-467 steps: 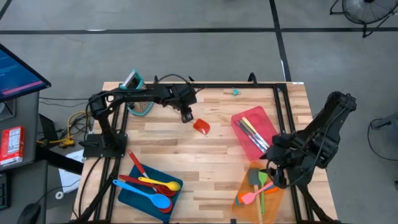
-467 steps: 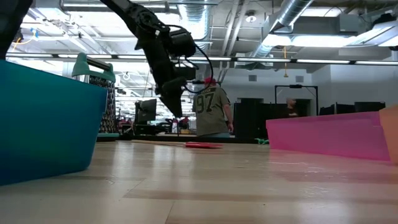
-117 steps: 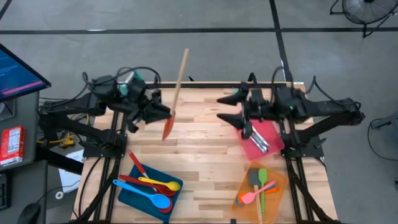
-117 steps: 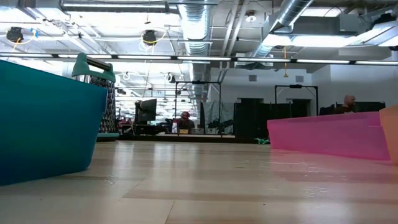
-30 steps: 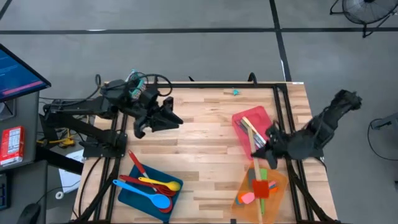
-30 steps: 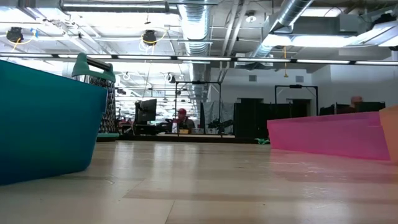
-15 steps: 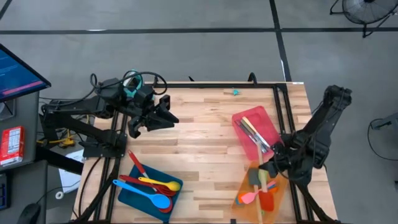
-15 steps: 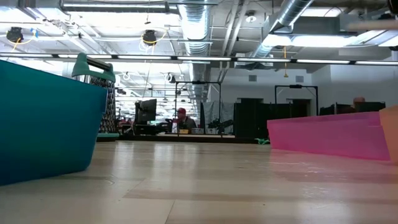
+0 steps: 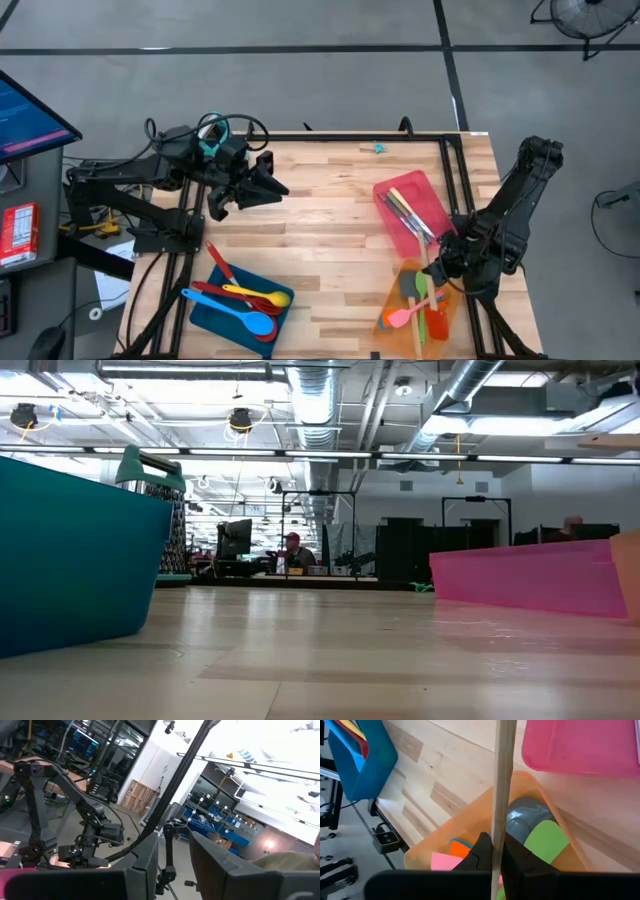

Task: Pick & Place Kitchen Items
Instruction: Put the red spatula into the orange bin

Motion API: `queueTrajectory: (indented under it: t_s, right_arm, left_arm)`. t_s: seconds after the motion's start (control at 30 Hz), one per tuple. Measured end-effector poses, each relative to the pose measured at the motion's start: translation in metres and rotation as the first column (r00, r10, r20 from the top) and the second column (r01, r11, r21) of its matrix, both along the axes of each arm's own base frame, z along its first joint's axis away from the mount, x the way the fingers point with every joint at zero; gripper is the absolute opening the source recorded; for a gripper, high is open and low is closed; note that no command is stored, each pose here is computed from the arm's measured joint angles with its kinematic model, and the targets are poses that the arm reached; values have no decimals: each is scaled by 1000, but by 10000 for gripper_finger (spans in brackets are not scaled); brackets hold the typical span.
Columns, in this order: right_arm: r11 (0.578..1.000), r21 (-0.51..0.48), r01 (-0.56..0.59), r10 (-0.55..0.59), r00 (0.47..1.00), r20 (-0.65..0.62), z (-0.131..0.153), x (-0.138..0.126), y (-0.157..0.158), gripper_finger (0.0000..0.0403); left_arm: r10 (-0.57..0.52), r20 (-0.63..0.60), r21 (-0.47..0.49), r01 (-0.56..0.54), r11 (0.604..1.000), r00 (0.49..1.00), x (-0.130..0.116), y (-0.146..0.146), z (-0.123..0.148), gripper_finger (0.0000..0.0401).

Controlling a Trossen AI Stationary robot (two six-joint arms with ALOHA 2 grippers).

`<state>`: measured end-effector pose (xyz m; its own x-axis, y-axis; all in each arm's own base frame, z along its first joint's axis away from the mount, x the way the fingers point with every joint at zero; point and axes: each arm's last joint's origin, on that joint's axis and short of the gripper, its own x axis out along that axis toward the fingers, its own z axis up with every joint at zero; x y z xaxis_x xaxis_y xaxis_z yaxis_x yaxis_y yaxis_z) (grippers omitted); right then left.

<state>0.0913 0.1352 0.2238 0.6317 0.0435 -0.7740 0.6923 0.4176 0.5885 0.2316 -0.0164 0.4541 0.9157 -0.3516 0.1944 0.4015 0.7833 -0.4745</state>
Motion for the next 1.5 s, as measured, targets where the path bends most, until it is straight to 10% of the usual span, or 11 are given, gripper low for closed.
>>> queueTrajectory:
  t_s: [0.73,1.23,1.5]
  right_arm:
    - [997,-64,42,-46,997,-54,-13,12,4,53]
    - [1000,-8,-11,9,992,-129,-13,14,6,245]
    - [993,110,-46,68,975,-211,-6,7,2,277]
  left_arm:
    - [23,0,-5,-23,1000,1000,0,1,0,92]
    - [23,2,-5,-23,1000,1000,-1,1,1,92]
    - [48,49,-7,-48,999,998,-22,7,12,92]
